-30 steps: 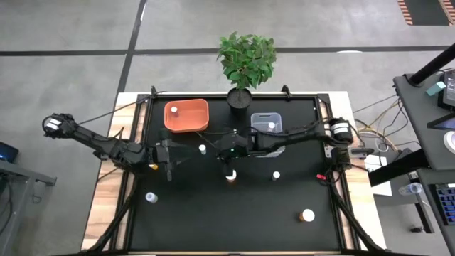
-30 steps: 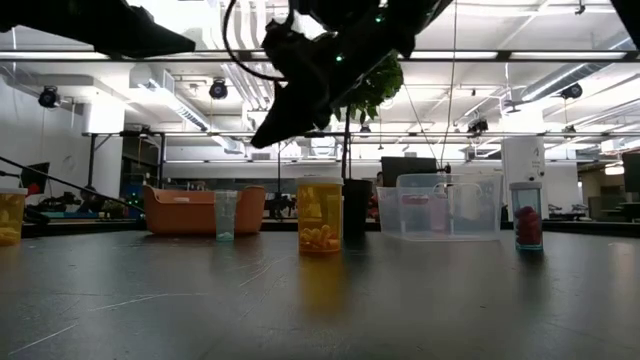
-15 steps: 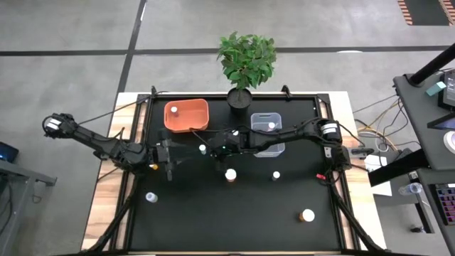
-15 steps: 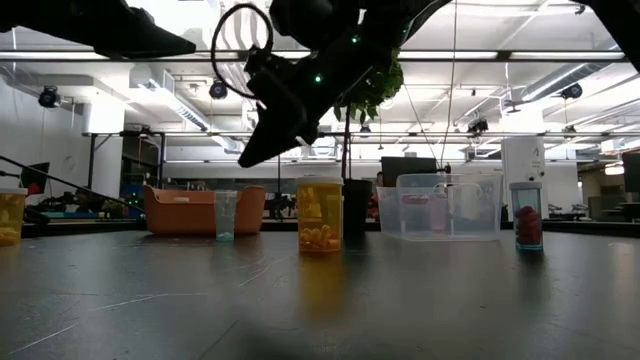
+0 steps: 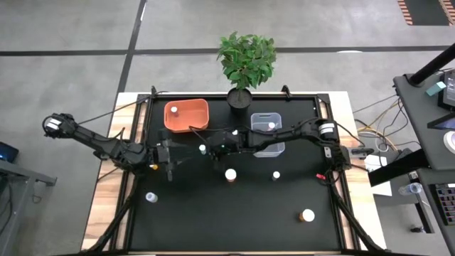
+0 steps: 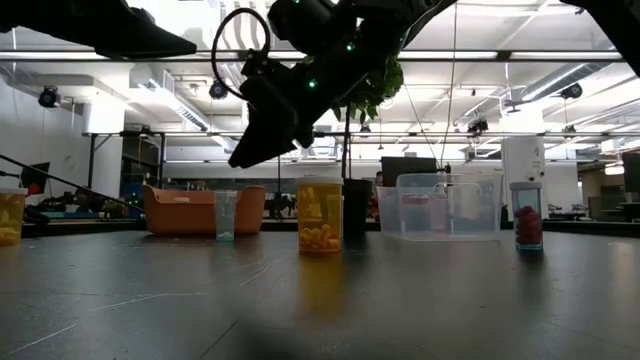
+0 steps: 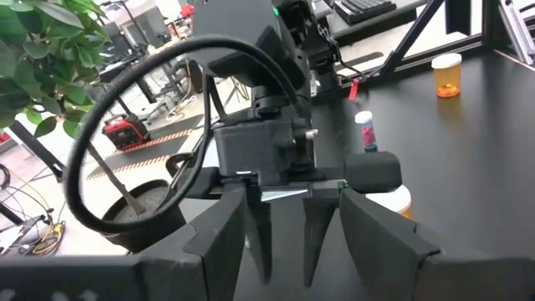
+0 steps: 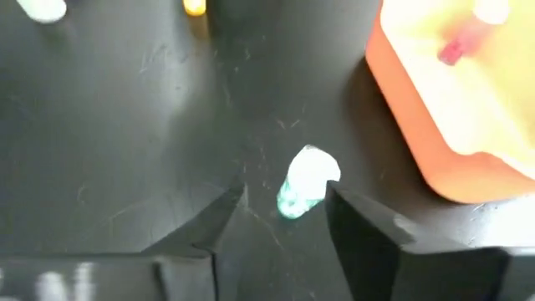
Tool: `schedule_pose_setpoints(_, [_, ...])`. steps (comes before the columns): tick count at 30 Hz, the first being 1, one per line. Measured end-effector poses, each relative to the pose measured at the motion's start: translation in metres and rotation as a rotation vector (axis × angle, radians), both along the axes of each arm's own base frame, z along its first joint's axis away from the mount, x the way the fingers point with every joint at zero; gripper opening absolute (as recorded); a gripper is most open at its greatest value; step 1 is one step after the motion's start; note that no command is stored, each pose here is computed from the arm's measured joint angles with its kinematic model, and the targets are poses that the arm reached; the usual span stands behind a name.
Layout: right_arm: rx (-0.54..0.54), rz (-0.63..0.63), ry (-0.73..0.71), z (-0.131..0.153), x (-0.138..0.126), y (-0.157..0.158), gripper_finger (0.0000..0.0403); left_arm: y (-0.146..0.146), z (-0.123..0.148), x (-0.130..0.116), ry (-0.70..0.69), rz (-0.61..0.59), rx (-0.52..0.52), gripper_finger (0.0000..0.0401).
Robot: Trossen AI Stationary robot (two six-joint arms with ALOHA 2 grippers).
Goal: Pick and place medicine bottles into bin by pill shape (circle, oval)
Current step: Put the blue capsule pill bottle into the transparent bin
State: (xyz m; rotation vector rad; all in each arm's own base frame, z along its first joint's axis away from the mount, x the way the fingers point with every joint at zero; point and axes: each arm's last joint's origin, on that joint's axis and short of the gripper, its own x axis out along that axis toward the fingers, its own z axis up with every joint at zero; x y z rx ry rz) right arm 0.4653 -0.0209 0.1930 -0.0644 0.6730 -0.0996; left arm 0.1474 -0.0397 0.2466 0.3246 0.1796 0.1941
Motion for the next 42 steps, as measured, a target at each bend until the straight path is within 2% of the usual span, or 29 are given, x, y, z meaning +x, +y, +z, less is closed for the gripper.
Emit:
schedule_pose_setpoints(5, [0.004, -0.005, -0.066, 0.000, 0.005, 0.000, 0.0210, 0.000, 0.000, 0.000, -0.001, 0.001, 0.000, 0.0178])
schedule_pose_setpoints(12, [0.005, -0.020, -0.093, -0.029, 0.017, -0.003, 0.0237, 0.000, 0.000, 0.000, -0.001, 0.002, 0.001, 0.0178])
schedule_pose_setpoints(17, [-0.014, -0.065, -0.080, -0.040, 0.020, -0.005, 0.0239, 0.000, 0.000, 0.000, -0.001, 0.002, 0.002, 0.0178])
schedule_pose_setpoints(42, [-0.035, -0.051, -0.089, -0.031, 0.018, -0.006, 0.0232, 0.000, 0.000, 0.001, 0.000, 0.004, 0.002, 0.0178])
